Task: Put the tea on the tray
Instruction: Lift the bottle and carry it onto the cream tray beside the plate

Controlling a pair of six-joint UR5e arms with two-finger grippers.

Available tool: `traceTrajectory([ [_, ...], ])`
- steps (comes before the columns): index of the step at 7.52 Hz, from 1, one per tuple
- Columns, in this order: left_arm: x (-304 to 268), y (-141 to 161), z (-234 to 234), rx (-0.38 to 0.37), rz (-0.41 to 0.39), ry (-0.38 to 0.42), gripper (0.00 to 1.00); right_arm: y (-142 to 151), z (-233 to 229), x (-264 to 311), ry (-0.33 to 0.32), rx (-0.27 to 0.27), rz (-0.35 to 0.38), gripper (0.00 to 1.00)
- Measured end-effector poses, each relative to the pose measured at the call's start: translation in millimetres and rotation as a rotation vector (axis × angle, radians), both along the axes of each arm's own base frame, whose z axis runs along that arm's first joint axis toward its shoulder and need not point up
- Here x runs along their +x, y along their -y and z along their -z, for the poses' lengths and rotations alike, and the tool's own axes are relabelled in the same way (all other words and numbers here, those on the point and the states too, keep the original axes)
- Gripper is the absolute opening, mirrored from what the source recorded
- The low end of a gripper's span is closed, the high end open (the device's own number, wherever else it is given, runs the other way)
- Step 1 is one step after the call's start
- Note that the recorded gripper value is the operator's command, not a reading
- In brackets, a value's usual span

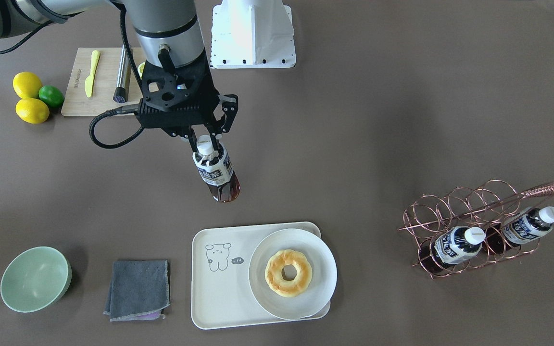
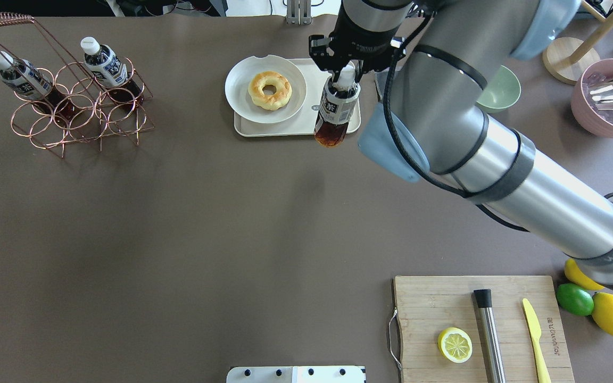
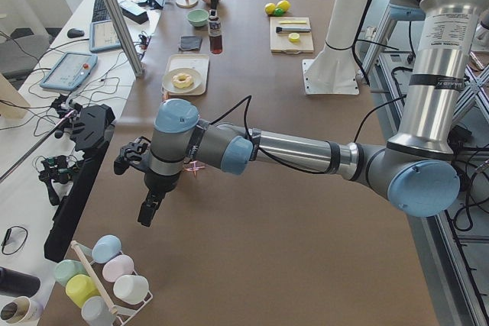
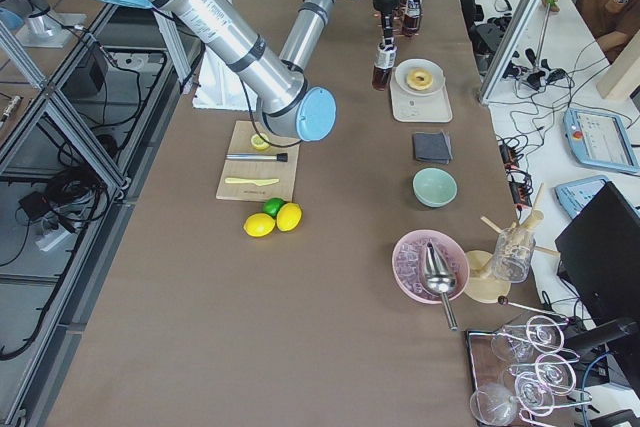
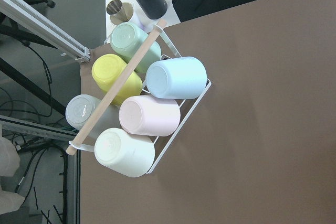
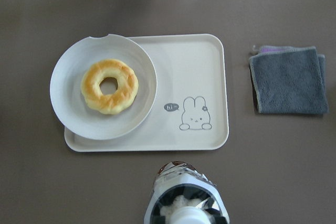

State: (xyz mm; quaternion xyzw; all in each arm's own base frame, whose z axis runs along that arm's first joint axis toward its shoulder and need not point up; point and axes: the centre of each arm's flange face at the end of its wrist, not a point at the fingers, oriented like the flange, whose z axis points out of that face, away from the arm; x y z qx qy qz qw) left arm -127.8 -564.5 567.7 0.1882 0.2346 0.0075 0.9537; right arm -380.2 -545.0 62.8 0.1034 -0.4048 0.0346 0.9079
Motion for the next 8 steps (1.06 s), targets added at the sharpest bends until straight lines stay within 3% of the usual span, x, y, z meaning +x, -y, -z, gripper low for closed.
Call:
traceTrajectory([
  [2,0.1,0.0,0.4,0.001,0.0,0.0,0.97,81.9,9.3,-14.6,-0.008,-0.017,-0.025,0.0],
  [4,0.2,-0.1,-0.6,-0.001,0.0,0.0,0.97,140.8,1.0,-36.3,-0.018,-0.028,-0.044,0.0],
  [8,0.7,-0.6,-1.7,0.012,0.0,0.0,0.97,174.2,-8.5,-23.0,-0.046,-0.008,-0.03,0.0],
])
